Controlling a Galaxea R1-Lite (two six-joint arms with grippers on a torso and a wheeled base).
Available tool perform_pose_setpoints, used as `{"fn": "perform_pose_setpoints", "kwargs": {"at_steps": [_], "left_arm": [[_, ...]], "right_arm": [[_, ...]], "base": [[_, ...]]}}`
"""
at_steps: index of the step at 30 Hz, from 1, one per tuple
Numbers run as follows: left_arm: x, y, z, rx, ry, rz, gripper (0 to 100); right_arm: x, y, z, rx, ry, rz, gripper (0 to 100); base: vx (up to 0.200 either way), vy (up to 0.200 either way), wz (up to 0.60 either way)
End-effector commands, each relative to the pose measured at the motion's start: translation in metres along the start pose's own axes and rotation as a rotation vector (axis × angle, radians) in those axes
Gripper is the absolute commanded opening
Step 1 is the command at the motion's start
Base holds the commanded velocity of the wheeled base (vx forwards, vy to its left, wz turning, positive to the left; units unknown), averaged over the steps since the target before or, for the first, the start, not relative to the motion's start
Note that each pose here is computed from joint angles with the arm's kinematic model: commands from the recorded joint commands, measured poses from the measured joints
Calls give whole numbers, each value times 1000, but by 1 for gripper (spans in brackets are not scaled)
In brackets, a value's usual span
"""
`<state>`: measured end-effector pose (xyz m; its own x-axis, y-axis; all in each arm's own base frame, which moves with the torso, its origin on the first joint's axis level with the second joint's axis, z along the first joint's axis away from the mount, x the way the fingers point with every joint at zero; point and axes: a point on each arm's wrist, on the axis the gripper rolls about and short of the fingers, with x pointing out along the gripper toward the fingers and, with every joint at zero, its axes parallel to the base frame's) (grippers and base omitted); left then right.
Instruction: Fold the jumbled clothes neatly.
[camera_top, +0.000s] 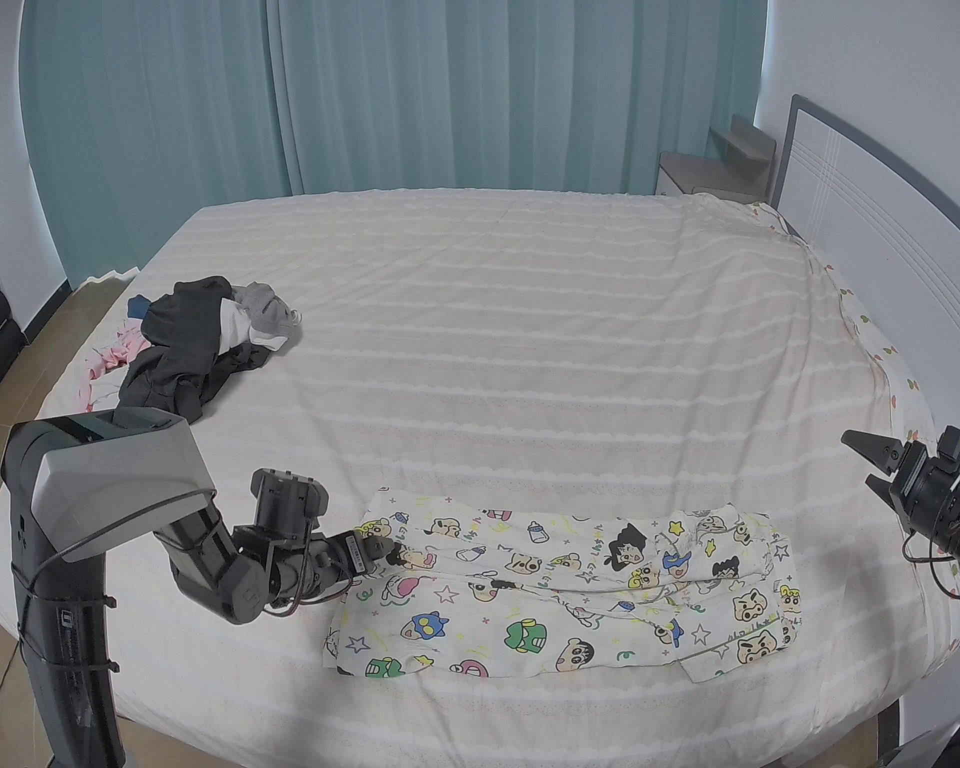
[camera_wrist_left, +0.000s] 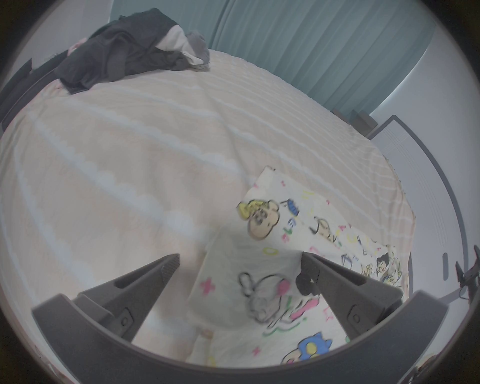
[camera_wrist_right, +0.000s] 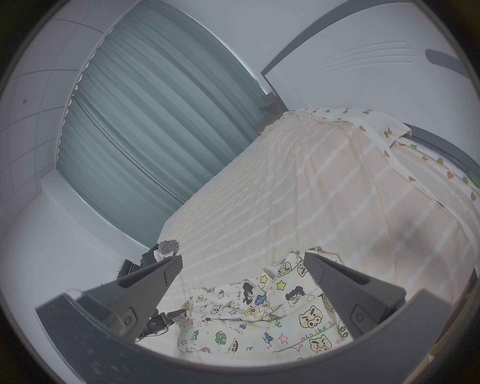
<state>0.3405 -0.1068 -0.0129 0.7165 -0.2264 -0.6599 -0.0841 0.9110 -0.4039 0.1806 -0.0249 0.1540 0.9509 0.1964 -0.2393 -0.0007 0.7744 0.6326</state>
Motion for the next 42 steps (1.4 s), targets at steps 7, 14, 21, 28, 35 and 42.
{"fn": "perform_pose_setpoints", "kwargs": {"at_steps": [7, 14, 21, 28, 35, 42], "left_arm": [[18, -6, 8, 13, 87, -75, 100], [27, 0, -1, 67, 113, -60, 100], [28, -4, -1, 72, 111, -73, 100], [26, -14, -11, 89, 136, -90, 100], [27, -22, -13, 78, 134, -106, 0], [27, -19, -13, 75, 134, -91, 0]], "right_arm": [[-15, 9, 2, -34, -43, 41, 100], [-15, 8, -3, -49, -23, 43, 100], [-14, 8, -4, -49, -19, 44, 100], [-13, 7, -6, -45, -5, 41, 100], [-13, 8, -7, -46, 0, 45, 100], [-13, 8, -8, -46, 2, 45, 100]], "base": [[0, 0, 0], [0, 0, 0], [0, 0, 0], [0, 0, 0], [0, 0, 0], [0, 0, 0]]}}
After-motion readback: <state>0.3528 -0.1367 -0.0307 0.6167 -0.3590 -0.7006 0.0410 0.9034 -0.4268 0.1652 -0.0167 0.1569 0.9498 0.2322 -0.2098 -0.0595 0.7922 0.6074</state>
